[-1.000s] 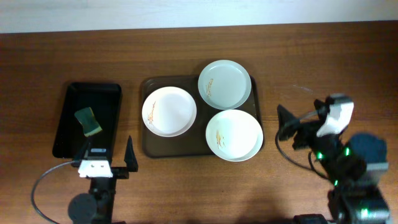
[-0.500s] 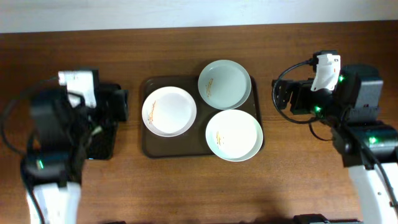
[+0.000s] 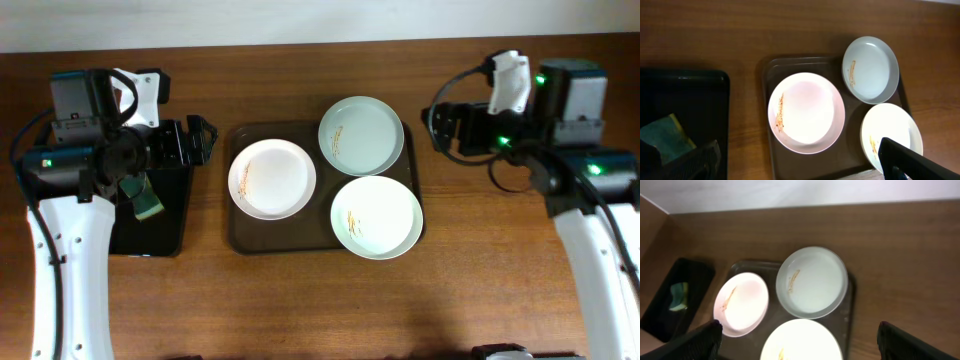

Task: Clean dirty plates on tray and stack at the side

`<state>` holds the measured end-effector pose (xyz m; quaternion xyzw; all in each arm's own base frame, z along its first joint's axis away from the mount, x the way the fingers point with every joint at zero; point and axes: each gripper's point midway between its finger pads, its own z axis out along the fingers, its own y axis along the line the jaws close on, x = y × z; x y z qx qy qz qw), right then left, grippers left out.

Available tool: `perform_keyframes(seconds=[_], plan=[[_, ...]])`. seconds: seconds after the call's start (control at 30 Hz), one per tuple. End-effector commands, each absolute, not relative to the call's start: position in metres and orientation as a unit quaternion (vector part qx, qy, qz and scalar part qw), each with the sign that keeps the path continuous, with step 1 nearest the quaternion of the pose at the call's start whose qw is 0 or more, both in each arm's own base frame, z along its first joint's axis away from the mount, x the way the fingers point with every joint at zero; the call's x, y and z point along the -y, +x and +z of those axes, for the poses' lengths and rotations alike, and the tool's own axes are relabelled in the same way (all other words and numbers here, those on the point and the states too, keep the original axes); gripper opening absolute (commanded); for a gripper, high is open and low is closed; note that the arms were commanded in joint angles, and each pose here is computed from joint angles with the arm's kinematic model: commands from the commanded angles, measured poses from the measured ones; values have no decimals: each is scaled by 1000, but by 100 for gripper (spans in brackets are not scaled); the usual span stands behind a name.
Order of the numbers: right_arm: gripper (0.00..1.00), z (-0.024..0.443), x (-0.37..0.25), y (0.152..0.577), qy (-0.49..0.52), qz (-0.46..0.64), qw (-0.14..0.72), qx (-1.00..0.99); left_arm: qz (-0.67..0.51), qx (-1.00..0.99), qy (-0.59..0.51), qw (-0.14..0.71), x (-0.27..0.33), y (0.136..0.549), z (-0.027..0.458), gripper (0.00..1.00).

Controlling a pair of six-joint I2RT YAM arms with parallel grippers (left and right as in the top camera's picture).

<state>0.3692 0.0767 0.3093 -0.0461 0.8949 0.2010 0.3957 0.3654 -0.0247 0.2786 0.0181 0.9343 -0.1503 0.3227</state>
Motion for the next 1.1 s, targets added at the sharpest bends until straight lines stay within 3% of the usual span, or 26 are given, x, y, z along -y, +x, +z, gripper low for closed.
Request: perform_keyframes(seconds=[0.0,0.13,0.27,0.43,0.67,0.83,1.07], plan=[[99,285,-115,384,-11,225,348,-910,-126,-936,29,328,19,369,281,99],[99,249,-166,397,-12,218,298,-929,-79,-946,-29,313,-3,371,270,99],[93,209,-205,407,2,230,246,-941,-24,-947,-77,312,-32,371,268,99],[73,147,-244,405,15,204,190,-960,-12,-947,-129,294,-66,368,254,99],[59,85,-272,404,6,186,149,-971,-17,-969,-142,204,-75,381,186,99],[53,50,-282,399,10,174,124,-977,-11,-974,-145,175,-79,389,160,99],[50,23,-291,399,-3,155,125,-980,8,-972,-148,182,-87,394,159,99]])
